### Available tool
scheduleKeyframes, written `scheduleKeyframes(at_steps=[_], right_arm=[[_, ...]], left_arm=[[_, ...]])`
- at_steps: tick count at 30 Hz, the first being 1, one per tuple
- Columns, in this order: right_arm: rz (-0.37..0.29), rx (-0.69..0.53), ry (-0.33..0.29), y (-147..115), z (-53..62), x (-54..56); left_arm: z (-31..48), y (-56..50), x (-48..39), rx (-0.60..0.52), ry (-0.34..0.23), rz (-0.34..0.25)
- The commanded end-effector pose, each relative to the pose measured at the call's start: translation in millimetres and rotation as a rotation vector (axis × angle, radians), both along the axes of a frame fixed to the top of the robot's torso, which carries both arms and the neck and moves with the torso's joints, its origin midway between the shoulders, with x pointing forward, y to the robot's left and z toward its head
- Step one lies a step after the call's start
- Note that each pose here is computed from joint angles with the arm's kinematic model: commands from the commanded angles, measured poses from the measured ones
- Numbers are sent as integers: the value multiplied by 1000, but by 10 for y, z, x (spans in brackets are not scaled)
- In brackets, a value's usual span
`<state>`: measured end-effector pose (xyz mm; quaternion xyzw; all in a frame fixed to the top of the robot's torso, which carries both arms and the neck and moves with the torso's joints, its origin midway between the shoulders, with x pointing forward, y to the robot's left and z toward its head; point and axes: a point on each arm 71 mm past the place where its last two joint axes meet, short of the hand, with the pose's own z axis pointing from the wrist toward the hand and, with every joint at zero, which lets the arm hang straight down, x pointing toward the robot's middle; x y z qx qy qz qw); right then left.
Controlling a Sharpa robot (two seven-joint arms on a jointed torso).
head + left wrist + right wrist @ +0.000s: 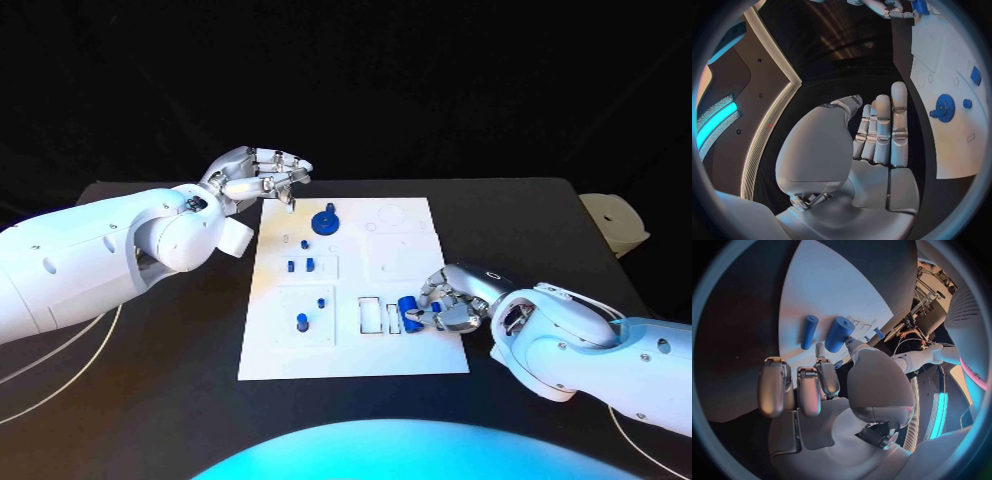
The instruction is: Assemble the parts on the task board
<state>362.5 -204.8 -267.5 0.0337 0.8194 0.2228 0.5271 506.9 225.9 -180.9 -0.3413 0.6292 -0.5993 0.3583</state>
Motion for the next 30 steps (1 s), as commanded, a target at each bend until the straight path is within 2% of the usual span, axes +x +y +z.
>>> scheduleKeyframes(at_steps=[1,10,17,24,30], right_arm=[[24,-51,28,24,-73,-27],[36,-52,41,83,-113,-47],[22,-38,26,81,-100,-47],[-9,0,-15,63,-41,-61],[-29,61,-51,83,95,-89]], left_arm=[[12,-17,-9,-15,-1,-13],[11,-10,-12,-14,1,-14],[11,-7,-13,-13,1,-13],[12,-2,-14,-13,1,-12],[12,-1,-13,-13,1,-11]])
